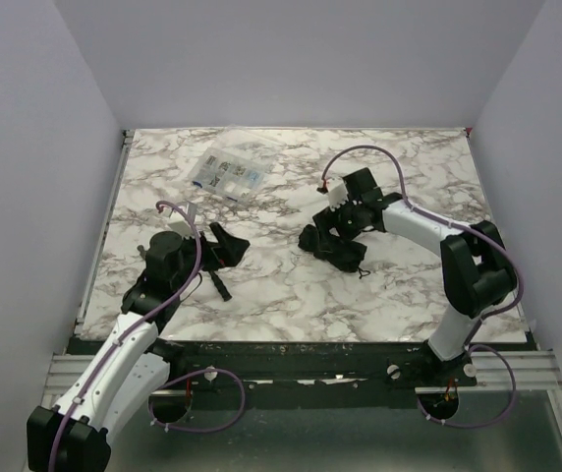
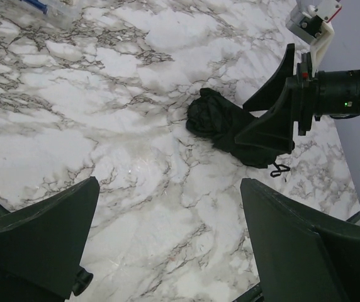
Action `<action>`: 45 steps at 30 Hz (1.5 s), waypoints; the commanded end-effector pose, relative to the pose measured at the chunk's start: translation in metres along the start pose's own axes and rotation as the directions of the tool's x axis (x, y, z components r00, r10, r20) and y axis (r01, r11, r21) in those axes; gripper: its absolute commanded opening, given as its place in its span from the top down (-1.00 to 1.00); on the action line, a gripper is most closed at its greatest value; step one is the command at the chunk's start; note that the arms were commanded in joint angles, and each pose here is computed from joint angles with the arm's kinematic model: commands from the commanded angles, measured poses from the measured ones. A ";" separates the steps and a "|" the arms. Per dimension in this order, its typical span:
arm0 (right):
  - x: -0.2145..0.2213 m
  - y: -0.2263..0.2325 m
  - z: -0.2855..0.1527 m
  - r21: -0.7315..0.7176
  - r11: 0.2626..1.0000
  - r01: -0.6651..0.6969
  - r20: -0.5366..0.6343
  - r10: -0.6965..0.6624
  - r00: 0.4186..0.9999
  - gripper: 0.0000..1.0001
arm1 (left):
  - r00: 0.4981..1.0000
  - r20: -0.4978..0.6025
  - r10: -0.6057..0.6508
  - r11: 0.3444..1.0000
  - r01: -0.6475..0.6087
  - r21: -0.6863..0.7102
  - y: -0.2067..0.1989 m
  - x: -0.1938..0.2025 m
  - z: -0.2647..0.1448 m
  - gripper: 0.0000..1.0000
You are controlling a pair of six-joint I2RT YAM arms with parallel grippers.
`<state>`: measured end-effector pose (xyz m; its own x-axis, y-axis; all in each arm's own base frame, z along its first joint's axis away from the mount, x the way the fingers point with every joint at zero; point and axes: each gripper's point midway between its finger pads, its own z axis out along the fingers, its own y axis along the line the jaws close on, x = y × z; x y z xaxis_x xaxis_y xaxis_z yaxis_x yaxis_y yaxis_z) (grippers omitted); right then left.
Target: Put away the umbrella
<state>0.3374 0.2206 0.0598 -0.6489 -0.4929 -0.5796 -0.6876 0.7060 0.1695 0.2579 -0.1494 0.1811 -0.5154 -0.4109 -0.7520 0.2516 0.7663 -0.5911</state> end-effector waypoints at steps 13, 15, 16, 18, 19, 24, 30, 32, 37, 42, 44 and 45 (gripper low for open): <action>-0.037 -0.071 0.015 0.244 0.800 -0.548 0.276 0.485 0.830 0.14 | 0.997 0.024 -0.067 0.996 0.068 -0.061 0.013 0.005 -0.011 -0.97; -0.032 -0.087 0.019 0.235 0.672 -0.702 0.298 0.638 0.710 0.14 | 0.997 0.025 -0.078 0.995 0.080 -0.059 0.013 0.006 -0.012 -0.97; -0.029 -0.092 0.021 0.234 0.621 -0.748 0.299 0.687 0.663 0.14 | 0.996 0.027 -0.088 0.994 0.090 -0.058 0.012 0.006 -0.012 -0.97; -0.027 -0.087 0.029 0.190 0.554 -0.811 0.276 0.763 0.585 0.11 | 0.994 0.029 -0.103 0.993 0.105 -0.050 0.011 0.006 -0.011 -0.97; -0.027 -0.080 0.033 0.147 0.539 -0.830 0.243 0.793 0.558 0.07 | 0.994 0.028 -0.110 0.993 0.112 -0.046 0.010 0.007 -0.010 -0.97; -0.044 -0.062 0.029 0.029 0.666 -0.745 0.201 0.726 0.657 -0.56 | 0.992 0.026 -0.126 0.992 0.127 -0.025 0.006 0.005 -0.009 -0.97; -0.034 -0.092 -0.031 0.144 0.794 -0.590 0.289 0.537 0.793 -0.99 | 0.993 0.045 -0.108 0.991 0.104 0.083 -0.013 -0.003 -0.009 -0.97; -0.025 -0.100 -0.053 0.164 0.829 -0.535 0.275 0.482 0.832 -0.99 | 0.992 0.050 -0.114 0.982 0.105 0.155 -0.022 -0.007 -0.009 -0.97; -0.011 -0.120 -0.109 0.192 0.875 -0.444 0.246 0.395 0.885 -0.99 | 0.994 0.034 -0.104 0.988 0.099 0.121 -0.013 -0.018 -0.010 -0.97; -0.023 -0.115 -0.159 0.162 0.896 -0.413 0.333 0.344 0.878 -0.92 | 0.997 0.044 -0.064 0.998 0.065 -0.013 0.004 -0.050 -0.031 -0.97; -0.028 -0.113 -0.172 0.183 0.894 -0.409 0.372 0.322 0.871 -0.94 | 0.998 0.060 -0.031 0.998 0.034 -0.047 0.003 -0.068 -0.041 -0.97; -0.030 -0.114 -0.177 0.199 0.889 -0.412 0.390 0.314 0.866 -0.97 | 0.998 0.060 -0.009 0.998 0.013 -0.061 0.003 -0.074 -0.046 -0.97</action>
<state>0.3918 0.0598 0.1703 -0.6993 0.0453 -0.7134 -0.1999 0.9458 0.2560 0.2661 -0.1113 0.2141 -0.4831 -0.5185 -0.7055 0.1736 0.7331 -0.6576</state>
